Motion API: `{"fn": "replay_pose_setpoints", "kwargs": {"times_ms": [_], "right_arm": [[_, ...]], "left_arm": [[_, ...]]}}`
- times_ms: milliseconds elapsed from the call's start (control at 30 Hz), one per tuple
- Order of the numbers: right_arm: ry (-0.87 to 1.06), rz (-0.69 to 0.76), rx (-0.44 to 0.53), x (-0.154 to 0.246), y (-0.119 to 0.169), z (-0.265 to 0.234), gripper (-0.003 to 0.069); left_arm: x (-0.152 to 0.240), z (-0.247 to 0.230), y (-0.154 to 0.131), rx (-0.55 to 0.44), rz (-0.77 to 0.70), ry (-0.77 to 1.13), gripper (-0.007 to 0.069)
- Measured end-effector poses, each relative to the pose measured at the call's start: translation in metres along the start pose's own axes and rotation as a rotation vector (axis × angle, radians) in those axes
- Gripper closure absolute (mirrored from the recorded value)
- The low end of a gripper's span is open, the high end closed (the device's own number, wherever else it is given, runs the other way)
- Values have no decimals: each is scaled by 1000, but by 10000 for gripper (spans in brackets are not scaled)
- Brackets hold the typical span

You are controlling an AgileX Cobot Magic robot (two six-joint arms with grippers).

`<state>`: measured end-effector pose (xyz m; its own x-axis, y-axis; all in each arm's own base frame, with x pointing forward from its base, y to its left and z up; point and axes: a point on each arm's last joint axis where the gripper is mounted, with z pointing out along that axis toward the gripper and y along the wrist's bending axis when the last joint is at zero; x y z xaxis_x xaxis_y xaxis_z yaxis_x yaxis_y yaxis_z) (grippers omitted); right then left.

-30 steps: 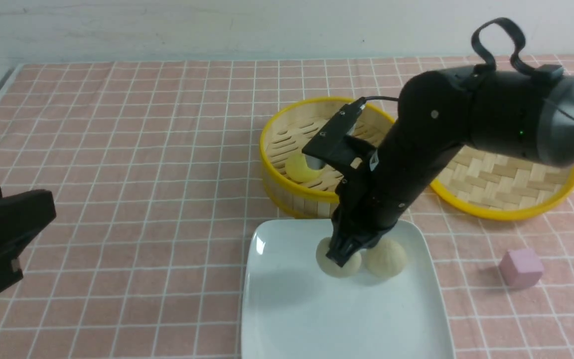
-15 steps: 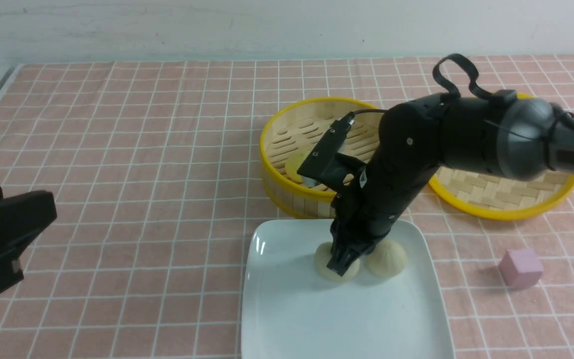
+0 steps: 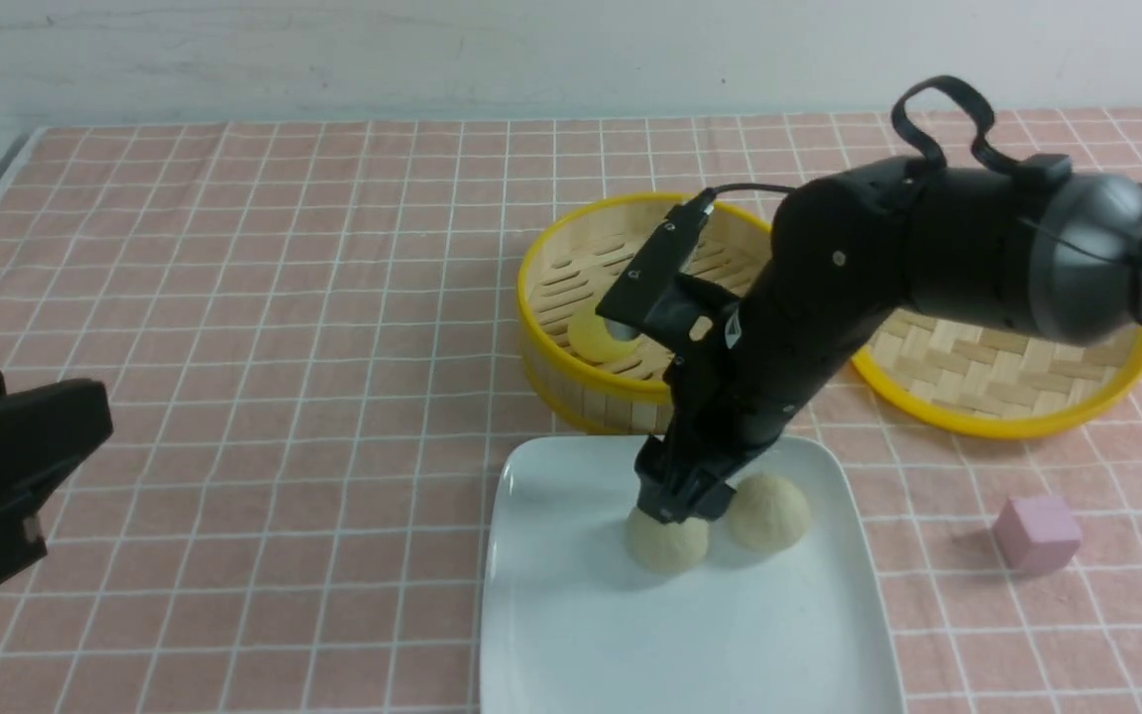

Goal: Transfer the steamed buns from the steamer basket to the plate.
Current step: Use the left arm to grab the steamed stuffed bun that is closest to it

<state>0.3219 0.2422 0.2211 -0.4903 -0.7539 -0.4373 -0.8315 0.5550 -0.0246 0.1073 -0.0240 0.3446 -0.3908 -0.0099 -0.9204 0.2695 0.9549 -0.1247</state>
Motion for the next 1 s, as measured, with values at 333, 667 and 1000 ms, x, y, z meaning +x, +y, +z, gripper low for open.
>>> {"fn": "replay_pose_setpoints", "kwargs": {"times_ms": [333, 667, 1000], "right_arm": [[-330, 85, 288, -15, -6, -119, 184], [-522, 300, 648, 23, -6, -246, 206], [-649, 422, 776, 77, 14, -330, 313]], "left_arm": [[0, 0, 0, 0, 0, 0, 205], [0, 0, 0, 0, 0, 0, 205], [0, 0, 0, -2, 0, -3, 205]]}}
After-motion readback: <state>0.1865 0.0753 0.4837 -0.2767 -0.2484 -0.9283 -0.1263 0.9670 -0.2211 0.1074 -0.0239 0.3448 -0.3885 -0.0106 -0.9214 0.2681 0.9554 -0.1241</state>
